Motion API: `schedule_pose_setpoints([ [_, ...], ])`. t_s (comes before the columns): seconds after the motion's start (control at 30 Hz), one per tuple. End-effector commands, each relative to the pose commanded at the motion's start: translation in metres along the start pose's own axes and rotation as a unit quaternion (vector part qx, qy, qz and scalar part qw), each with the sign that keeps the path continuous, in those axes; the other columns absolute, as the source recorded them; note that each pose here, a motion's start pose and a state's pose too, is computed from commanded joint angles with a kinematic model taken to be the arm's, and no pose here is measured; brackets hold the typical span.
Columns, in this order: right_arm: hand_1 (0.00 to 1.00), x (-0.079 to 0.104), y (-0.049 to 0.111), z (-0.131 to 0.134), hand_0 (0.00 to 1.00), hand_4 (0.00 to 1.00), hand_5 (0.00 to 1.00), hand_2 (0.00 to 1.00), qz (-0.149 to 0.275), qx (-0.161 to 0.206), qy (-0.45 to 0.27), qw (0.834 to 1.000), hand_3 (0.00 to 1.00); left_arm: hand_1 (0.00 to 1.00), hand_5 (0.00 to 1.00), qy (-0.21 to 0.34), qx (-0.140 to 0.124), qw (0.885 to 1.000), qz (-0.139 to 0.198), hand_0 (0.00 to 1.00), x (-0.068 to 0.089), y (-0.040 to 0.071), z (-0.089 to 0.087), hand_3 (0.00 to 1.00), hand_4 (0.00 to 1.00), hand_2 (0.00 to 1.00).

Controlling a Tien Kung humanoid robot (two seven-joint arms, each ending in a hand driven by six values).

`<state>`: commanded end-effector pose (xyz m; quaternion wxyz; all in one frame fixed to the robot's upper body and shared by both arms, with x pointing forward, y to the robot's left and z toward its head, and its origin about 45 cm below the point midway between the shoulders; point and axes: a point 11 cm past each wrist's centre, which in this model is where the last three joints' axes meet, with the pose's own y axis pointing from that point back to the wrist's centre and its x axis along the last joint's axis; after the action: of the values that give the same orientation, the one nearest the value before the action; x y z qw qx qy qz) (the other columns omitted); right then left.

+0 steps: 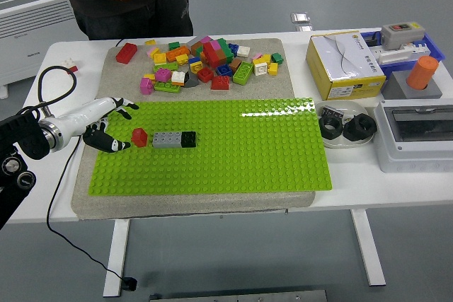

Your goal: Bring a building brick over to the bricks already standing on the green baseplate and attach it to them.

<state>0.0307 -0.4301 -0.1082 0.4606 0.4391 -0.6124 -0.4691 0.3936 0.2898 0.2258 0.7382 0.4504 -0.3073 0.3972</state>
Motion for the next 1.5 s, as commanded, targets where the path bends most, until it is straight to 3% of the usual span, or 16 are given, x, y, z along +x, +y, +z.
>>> schedule_pose_setpoints([
  [0.47, 0.608, 0.000, 0.000, -0.002, 0.704, 0.922, 0.998, 0.749, 0.000, 0.002, 0.002, 1.000, 0.869, 0.143, 0.093, 0.032, 0.038, 0.999, 0.000, 0.108, -0.006, -0.004, -0.032, 0.928, 0.762, 0.790],
  [1.07, 0.605, 0.001, 0.000, -0.006, 0.704, 0.922, 0.998, 0.746, 0.002, 0.006, 0.004, 1.000, 0.865, 0.147, 0.099, 0.056, 0.029, 0.997, -0.033, 0.105, -0.037, -0.015, -0.026, 0.929, 0.761, 0.788],
  [1.5, 0.604, 0.002, 0.000, -0.006, 0.704, 0.922, 0.998, 0.746, 0.002, 0.006, 0.002, 1.000, 0.867, 0.148, 0.098, 0.047, 0.019, 0.998, -0.041, 0.105, -0.043, -0.019, -0.014, 0.921, 0.758, 0.786],
])
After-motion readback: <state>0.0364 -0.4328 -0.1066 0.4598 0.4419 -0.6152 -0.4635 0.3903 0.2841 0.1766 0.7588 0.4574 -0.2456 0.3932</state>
